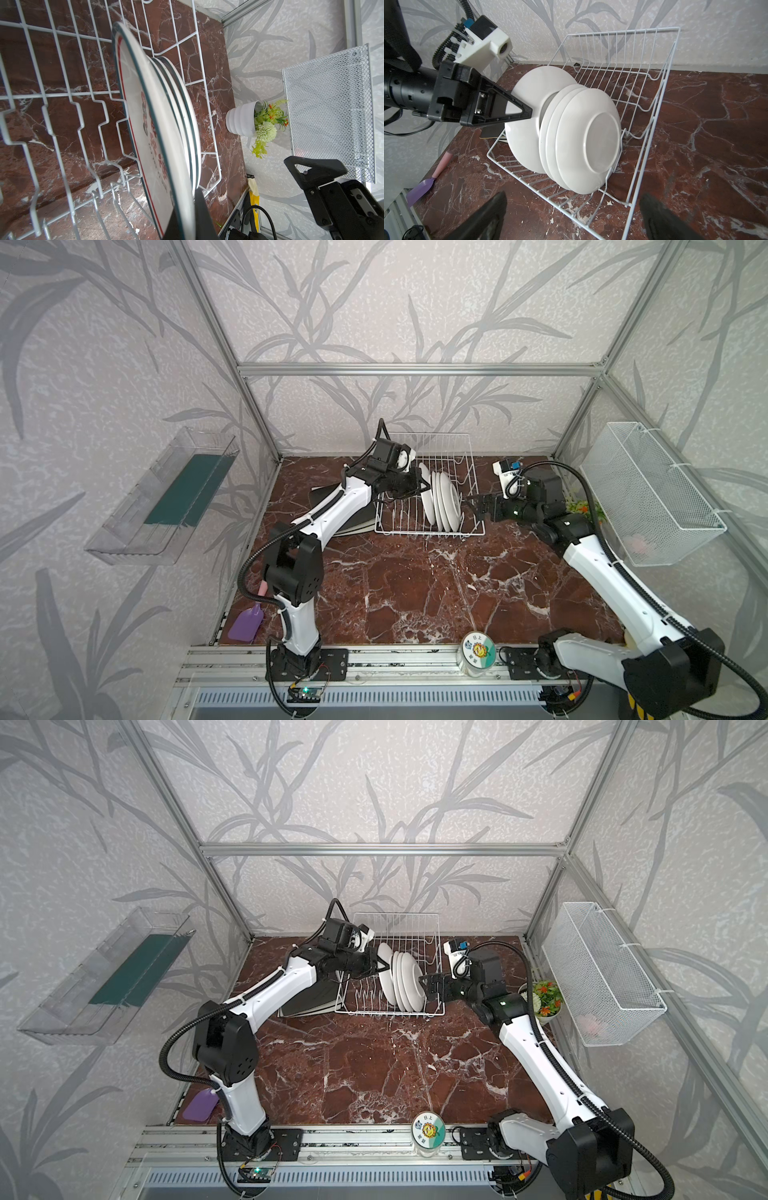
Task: Unload the plates from the dish rack
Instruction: 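Move the left gripper back into the rack to the patterned round plate, then grasp the patterned round plate's top edge with the left gripper and lift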
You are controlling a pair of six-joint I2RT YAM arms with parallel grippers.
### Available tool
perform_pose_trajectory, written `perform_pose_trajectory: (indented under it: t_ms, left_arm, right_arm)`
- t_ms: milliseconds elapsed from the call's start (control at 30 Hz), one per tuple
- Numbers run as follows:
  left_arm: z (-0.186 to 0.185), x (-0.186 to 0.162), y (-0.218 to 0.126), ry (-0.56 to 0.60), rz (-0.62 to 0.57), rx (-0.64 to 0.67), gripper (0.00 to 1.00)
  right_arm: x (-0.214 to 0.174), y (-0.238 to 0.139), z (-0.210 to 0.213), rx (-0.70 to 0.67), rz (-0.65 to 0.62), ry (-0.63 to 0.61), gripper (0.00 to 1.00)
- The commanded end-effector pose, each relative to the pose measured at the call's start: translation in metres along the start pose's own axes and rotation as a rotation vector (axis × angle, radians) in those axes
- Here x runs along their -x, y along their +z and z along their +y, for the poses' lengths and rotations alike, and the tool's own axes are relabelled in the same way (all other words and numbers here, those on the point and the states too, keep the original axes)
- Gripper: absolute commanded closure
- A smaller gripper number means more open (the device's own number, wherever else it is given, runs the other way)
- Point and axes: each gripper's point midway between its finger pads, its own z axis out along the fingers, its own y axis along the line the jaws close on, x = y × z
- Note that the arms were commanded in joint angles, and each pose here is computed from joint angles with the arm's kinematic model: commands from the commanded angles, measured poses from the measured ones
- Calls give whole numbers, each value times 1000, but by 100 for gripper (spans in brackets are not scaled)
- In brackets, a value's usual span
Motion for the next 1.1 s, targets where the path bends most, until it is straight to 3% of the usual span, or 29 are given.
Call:
perform_pose_trajectory:
  t_ms: [0,500,933,1067]
  left_arm:
    - [-39,19,-28,55,-82,-68,100]
    - [-62,33,-68,106,-167,-69,100]
    - [-68,47,-106,173,-281,2,100]
    - [-67,52,-122,250,-330,67,100]
  right_arm:
    - [10,-5,7,15,-35,-5,1]
    - [19,-13,9,7,-44,47,1]
    - [26,-14,19,51,4,136,1]
    - [30,-16,25,78,4,155,1]
